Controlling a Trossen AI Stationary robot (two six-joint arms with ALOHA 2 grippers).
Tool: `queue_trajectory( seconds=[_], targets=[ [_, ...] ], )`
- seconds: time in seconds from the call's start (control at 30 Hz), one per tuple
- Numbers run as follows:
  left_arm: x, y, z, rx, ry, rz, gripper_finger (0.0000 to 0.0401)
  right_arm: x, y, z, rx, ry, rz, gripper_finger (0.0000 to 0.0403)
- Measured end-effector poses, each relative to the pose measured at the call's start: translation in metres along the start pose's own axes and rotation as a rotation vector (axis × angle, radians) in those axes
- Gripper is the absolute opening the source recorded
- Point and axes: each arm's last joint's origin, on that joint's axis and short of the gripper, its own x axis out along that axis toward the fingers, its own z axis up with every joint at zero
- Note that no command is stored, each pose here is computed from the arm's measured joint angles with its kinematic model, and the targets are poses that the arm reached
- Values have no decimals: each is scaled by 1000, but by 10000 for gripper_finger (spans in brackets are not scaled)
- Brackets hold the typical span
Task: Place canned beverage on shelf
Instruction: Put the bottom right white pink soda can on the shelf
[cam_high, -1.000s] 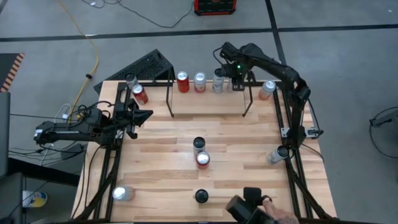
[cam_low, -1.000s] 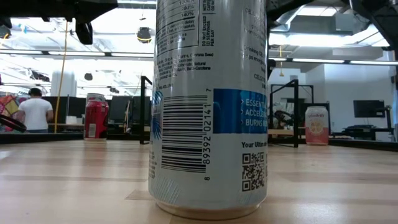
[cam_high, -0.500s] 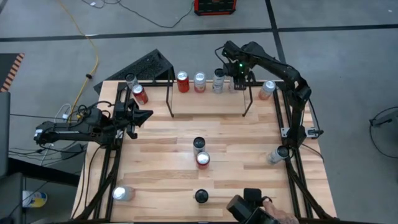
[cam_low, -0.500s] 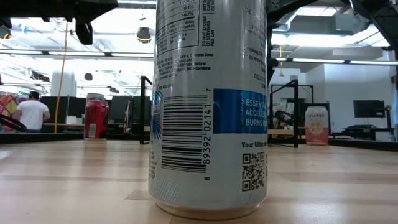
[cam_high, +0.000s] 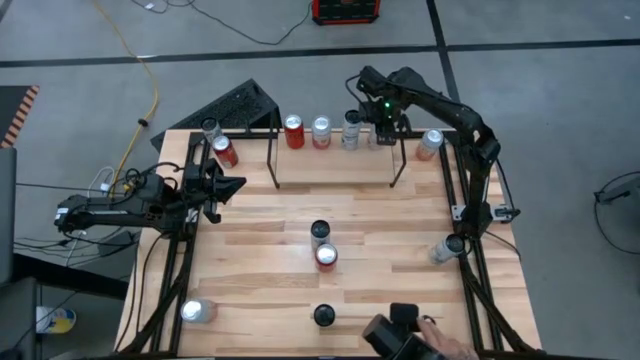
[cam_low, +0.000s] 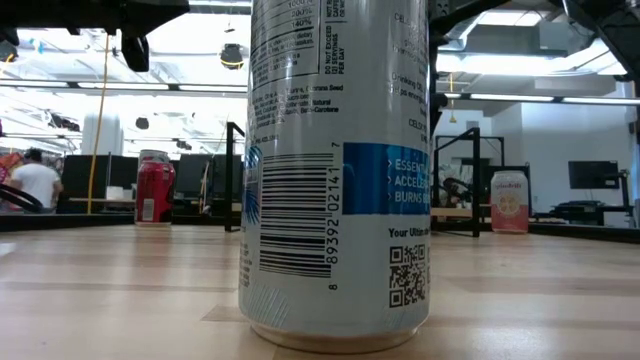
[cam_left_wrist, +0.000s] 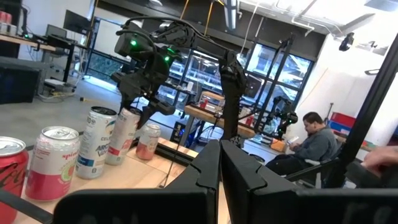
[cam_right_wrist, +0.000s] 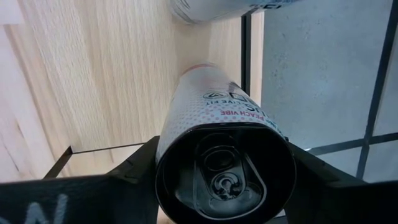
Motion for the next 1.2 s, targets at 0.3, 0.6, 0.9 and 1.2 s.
queue_trajectory(
  seconds=[0.3,0.6,0.9,1.2],
  targets=[
    [0,0,0,0,0,0,0,-1,5,5,-4,-8,-1,255],
    [0,0,0,0,0,-1,0,-1,4,6,15,-18,-13,256],
    [0,0,0,-2,3,-11,0,0,3,6,22,-5,-38,256],
    [0,0,0,-3,2,-11,0,0,3,6,33,-4,-39,256]
  ],
)
